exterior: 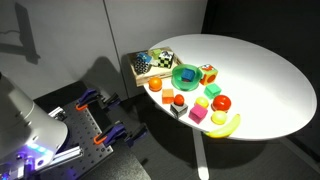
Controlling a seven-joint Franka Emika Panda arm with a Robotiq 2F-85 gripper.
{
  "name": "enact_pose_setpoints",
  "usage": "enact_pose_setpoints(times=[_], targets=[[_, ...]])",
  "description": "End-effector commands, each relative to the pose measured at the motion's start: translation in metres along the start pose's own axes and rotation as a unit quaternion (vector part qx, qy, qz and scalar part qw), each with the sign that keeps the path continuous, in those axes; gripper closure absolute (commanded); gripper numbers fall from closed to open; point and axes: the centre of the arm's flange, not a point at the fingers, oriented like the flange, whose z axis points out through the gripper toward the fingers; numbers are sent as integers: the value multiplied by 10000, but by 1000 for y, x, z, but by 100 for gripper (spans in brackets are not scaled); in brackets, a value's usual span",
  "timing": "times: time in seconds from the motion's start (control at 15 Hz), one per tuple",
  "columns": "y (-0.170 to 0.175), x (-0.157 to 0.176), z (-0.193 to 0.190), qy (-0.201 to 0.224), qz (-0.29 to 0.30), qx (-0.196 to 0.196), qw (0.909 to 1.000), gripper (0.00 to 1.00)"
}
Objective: Remove the green block from the bowl
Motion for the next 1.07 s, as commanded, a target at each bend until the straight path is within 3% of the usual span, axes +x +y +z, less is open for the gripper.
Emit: enact_pose_setpoints(times=[0.0,0.4,1.0], targets=[[14,22,-12,195,-131,354,9991,0],[34,65,-15,295,-129,755,9966,0],[64,137,25,646,-22,739,9952,0]])
